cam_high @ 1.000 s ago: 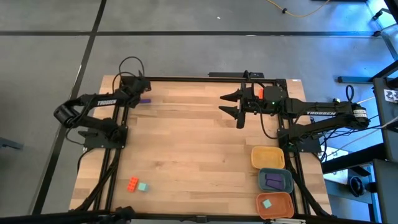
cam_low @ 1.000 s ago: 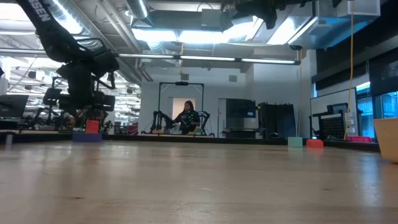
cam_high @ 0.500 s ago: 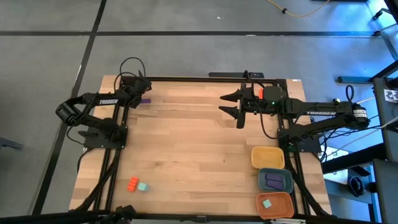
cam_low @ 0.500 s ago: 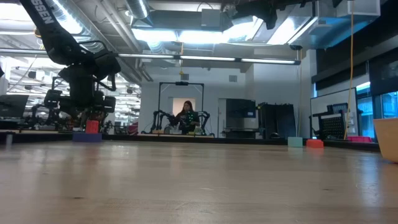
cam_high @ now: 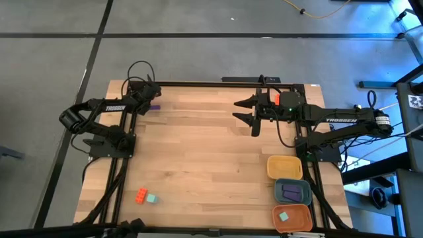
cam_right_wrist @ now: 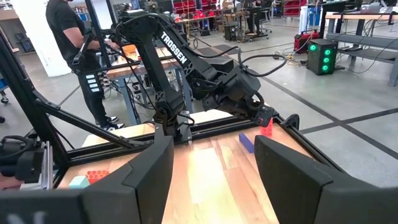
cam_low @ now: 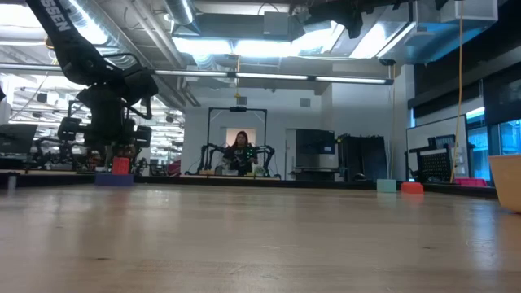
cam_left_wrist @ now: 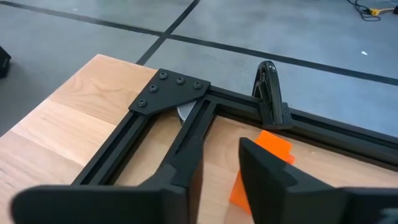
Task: Sort & place blocks by color
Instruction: Put the top left orange game piece into the yellow bin
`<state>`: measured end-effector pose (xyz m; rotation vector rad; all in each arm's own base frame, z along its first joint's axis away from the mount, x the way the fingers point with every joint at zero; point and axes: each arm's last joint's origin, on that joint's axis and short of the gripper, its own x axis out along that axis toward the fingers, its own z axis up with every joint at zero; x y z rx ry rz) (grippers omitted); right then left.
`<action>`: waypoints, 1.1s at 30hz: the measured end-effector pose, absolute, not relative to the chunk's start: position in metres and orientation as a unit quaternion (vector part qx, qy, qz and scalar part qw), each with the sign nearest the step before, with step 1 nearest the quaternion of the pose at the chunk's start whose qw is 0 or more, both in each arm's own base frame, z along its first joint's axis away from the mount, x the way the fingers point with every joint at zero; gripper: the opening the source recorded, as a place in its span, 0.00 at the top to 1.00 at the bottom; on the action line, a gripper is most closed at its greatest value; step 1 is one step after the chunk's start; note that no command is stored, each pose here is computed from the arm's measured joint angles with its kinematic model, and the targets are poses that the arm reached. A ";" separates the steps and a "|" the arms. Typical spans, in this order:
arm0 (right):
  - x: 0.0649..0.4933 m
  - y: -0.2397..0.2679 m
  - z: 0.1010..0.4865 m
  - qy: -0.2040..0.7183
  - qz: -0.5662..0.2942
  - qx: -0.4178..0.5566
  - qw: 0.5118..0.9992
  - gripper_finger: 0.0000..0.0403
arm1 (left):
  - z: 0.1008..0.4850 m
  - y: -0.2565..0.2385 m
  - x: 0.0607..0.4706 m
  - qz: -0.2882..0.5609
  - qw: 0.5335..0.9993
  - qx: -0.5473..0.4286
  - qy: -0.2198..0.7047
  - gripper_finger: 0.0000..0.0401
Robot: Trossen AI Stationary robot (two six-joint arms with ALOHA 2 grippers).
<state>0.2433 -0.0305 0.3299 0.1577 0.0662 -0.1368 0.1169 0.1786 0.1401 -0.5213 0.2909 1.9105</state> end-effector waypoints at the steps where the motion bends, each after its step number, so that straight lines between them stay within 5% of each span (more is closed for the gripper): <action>1: 0.243 -0.030 0.330 0.033 -0.068 0.079 0.994 0.44 | 0.140 0.178 0.118 0.803 0.541 -0.219 0.123 0.80; 9: 0.243 -0.031 0.330 0.033 -0.068 0.079 0.994 0.44 | 0.140 0.175 0.123 0.795 0.553 -0.214 0.129 0.99; 20: 0.243 -0.031 0.329 0.035 -0.069 0.079 0.994 0.44 | 0.153 0.167 0.128 0.773 0.589 -0.180 0.149 1.00; 30: 0.243 -0.031 0.329 0.037 -0.069 0.077 0.994 0.44 | 0.210 0.129 0.149 0.696 0.696 -0.148 0.094 1.00; 33: 0.243 -0.031 0.329 0.037 -0.069 0.076 0.994 0.44 | 0.239 0.141 0.160 0.701 0.695 -0.127 0.100 1.00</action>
